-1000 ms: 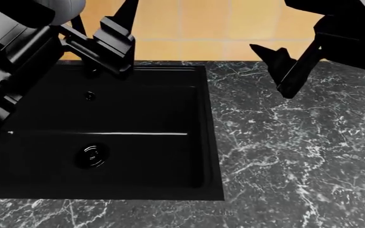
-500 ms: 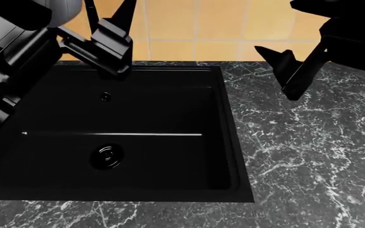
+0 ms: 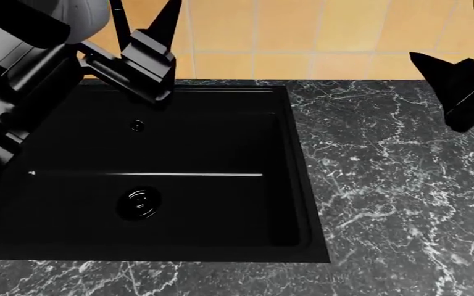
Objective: Pick the chili pepper, potato from the counter and place them in the cabinet. Then close the cabinet.
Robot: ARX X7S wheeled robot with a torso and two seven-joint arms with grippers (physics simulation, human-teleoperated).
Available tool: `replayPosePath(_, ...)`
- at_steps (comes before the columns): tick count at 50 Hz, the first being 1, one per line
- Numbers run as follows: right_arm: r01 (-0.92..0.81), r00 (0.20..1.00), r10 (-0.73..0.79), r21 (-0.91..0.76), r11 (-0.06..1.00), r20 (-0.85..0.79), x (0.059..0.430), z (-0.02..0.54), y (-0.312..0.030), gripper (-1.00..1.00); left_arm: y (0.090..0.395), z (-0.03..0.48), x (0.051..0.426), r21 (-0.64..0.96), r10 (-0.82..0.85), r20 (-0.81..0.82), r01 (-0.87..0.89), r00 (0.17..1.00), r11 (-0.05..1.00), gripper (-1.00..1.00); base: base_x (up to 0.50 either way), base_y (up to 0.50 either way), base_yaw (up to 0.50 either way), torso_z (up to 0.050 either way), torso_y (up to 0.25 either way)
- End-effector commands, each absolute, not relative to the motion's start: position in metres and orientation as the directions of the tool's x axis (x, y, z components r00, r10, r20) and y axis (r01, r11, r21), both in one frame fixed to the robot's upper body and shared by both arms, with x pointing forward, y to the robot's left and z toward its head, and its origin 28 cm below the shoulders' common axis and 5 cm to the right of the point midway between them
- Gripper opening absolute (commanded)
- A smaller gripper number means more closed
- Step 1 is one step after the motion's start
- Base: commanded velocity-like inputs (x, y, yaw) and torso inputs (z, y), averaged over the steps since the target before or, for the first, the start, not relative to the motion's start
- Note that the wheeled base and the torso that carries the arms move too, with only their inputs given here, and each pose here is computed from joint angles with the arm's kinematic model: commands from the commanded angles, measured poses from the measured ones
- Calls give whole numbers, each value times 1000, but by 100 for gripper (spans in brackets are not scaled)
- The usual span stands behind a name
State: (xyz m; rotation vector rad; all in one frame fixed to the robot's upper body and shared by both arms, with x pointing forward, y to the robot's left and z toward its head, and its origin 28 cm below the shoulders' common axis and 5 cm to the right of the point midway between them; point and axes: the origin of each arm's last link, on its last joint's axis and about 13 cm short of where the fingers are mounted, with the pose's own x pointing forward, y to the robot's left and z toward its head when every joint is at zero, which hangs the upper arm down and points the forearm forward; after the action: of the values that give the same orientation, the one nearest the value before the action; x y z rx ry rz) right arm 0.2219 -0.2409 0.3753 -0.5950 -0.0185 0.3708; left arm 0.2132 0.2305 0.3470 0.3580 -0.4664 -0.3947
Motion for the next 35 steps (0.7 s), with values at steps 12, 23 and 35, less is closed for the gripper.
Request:
replayPosePath(12, -176, 959, 245, -383, 907, 141, 182, 410, -270, 100, 231, 348, 212, 414, -437, 365, 277, 822, 867, 100, 0, 0, 0, 0, 0)
replayPosePath(23, -115, 956, 181, -273, 955, 232, 177, 424, -276, 100, 231, 348, 212, 412, -435, 365, 275, 823, 868, 100, 0, 0, 0, 0, 0)
replayPosePath(35, -101, 931, 145, -146, 984, 335, 177, 435, -279, 100, 231, 348, 211, 414, -433, 365, 273, 825, 868, 100, 0, 0, 0, 0, 0)
